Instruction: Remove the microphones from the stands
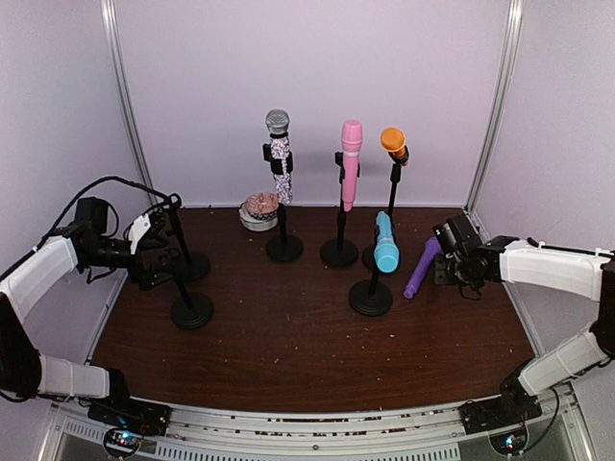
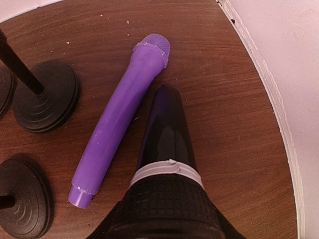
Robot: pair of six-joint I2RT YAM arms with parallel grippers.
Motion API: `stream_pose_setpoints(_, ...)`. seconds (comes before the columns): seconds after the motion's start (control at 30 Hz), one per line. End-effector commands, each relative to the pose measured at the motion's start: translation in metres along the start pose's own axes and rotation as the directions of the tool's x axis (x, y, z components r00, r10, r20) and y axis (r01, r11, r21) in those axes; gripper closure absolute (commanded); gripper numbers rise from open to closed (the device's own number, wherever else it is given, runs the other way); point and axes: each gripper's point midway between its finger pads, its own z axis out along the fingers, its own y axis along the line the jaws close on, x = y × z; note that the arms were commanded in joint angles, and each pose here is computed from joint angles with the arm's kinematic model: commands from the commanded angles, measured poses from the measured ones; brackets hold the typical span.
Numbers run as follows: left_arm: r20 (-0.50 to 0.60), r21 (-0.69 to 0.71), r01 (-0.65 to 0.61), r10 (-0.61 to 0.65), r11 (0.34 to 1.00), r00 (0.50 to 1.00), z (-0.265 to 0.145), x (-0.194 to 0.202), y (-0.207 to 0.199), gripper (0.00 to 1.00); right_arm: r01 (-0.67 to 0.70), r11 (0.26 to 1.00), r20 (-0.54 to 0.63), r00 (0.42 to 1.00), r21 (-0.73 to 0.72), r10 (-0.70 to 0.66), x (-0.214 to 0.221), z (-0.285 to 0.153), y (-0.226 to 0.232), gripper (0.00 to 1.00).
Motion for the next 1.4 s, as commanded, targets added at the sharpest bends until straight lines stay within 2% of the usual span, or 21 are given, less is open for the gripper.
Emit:
stream_pose_setpoints(0.0, 0.016, -0.080, 0.012, -0.011, 0.997, 1.000, -0.011, -0.006, 0.001, 0.03, 0.003, 1.000, -0.044, 0.999, -0.015, -0.004, -0.002, 0.013, 0.005, 1.00)
stream_pose_setpoints(0.2, -0.012, -0.072, 0.041, -0.042, 0.997, 0.999, -0.003, 0.000, 0.007, 0.12, 0.004, 1.000, -0.120, 0.993, 0.026, -0.001, 0.021, 0.033, 0.006, 1.00)
stream_pose_setpoints(0.27, -0.020, -0.048, 0.045, -0.046, 0.998, 0.999, 0.002, -0.002, 0.007, 0.16, -0.004, 1.000, -0.123, 0.992, 0.028, 0.007, 0.025, 0.037, 0.006, 0.90)
stream_pose_setpoints(0.47, -0.076, 0.002, -0.009, 0.009, 1.000, 0.997, 0.028, -0.003, 0.004, 0.25, -0.030, 0.999, -0.143, 0.989, 0.021, 0.033, 0.030, 0.048, 0.013, 0.71)
stream_pose_setpoints(0.53, -0.093, 0.023, -0.029, 0.031, 0.999, 0.995, 0.037, -0.003, 0.004, 0.33, -0.039, 0.999, -0.151, 0.988, 0.027, 0.043, 0.032, 0.052, 0.013, 0.65)
stream_pose_setpoints(0.7, -0.103, 0.030, -0.078, 0.080, 0.997, 0.991, 0.047, -0.008, 0.019, 0.62, -0.075, 0.996, -0.142, 0.987, 0.039, 0.080, 0.026, 0.056, 0.012, 0.53)
stream_pose_setpoints(0.83, -0.106, 0.022, -0.148, 0.149, 0.989, 0.983, 0.046, -0.011, 0.025, 0.69, -0.092, 0.995, -0.142, 0.985, 0.032, 0.096, 0.027, 0.053, 0.012, 0.36)
stream_pose_setpoints(0.93, -0.128, 0.001, -0.184, 0.183, 0.983, 0.975, 0.044, -0.010, 0.031, 0.81, -0.096, 0.995, -0.137, 0.986, 0.030, 0.100, 0.028, 0.051, 0.010, 0.27)
stream_pose_setpoints(1.03, -0.141, -0.021, -0.195, 0.191, 0.980, 0.972, 0.039, -0.004, 0.038, 0.82, -0.123, 0.992, -0.117, 0.985, 0.002, 0.123, 0.023, 0.045, 0.011, 0.16)
stream_pose_setpoints(1.27, -0.202, -0.143, -0.247, 0.216, 0.958, 0.955, 0.022, 0.009, 0.060, 0.80, -0.161, 0.966, 0.042, 0.984, -0.205, 0.173, -0.027, -0.018, 0.029, 0.12)
stream_pose_setpoints(1.3, -0.206, -0.148, -0.243, 0.210, 0.959, 0.956, 0.019, 0.009, 0.059, 0.76, -0.151, 0.961, 0.055, 0.984, -0.230, 0.168, -0.031, -0.028, 0.034, 0.12)
stream_pose_setpoints(1.37, -0.210, -0.145, -0.222, 0.190, 0.964, 0.959, 0.015, 0.009, 0.056, 0.58, -0.118, 0.948, 0.093, 0.984, -0.295, 0.152, -0.039, -0.049, 0.047, 0.12)
